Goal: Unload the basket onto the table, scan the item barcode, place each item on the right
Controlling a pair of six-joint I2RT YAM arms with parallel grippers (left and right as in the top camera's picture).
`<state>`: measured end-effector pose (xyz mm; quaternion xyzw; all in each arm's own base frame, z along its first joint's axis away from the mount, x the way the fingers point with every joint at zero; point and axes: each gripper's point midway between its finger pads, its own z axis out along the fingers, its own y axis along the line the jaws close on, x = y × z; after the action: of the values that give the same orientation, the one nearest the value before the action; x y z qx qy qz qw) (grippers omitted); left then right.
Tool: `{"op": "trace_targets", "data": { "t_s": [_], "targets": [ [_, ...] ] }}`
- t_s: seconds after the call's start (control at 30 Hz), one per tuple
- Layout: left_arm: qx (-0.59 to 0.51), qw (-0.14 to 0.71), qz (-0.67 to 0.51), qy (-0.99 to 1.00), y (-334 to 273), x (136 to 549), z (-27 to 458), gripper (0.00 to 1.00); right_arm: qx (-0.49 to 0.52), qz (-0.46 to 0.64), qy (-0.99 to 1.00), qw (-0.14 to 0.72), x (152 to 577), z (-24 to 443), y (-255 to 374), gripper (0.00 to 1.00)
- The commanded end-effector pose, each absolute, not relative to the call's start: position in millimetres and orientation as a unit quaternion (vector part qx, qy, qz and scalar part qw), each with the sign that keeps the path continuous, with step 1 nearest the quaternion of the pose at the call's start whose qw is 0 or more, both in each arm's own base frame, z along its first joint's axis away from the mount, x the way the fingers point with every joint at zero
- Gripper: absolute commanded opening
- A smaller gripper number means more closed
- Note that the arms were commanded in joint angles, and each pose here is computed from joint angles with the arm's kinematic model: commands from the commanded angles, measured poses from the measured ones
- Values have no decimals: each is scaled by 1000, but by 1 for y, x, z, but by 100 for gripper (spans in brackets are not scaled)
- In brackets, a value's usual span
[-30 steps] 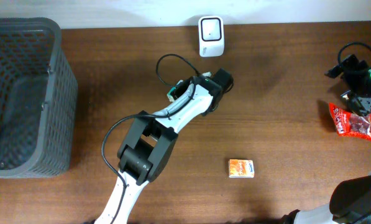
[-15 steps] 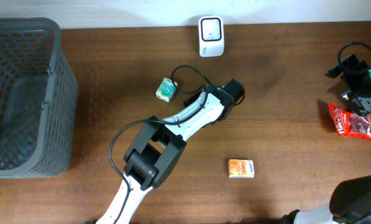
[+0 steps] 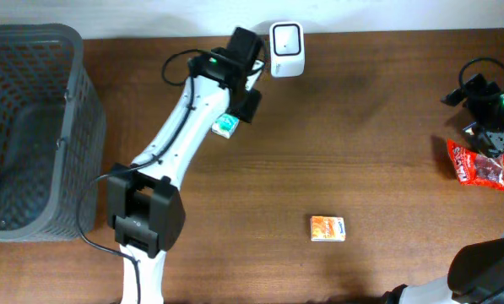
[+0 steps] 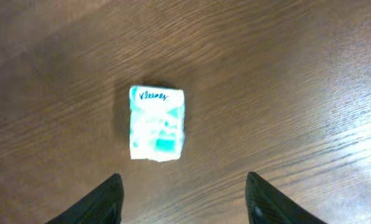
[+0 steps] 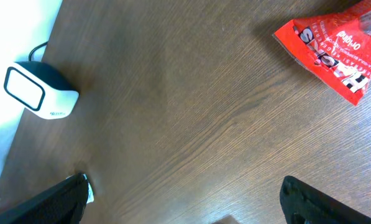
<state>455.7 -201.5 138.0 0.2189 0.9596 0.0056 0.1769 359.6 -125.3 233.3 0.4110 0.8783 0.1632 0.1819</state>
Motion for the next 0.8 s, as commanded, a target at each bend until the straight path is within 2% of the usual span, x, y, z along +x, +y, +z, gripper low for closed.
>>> {"op": "trace_targets", "data": {
  "t_s": [0.0,0.2,0.33,0.5,0.7,0.77],
  "targets": [
    [214,164,-15,963,-201,451,138,62,409,165,880,178,360,232,-124,98],
    [215,164,-15,963,-201,450,138,66,409,165,880,178,360,232,-124,98],
    [203,170,-11,964,-192,457,139,66,409,165,880,178,360,232,-124,98],
    [100,180,-20,978,-162,474,141,66,409,165,880,178,360,232,-124,98],
    [73,202,-27,976,-148,489,145,70,409,165,880,178,360,232,-124,98],
    [57,208,-40,976,-146,496,144,74,409,165,880,178,360,232,-124,98]
  ]
}}
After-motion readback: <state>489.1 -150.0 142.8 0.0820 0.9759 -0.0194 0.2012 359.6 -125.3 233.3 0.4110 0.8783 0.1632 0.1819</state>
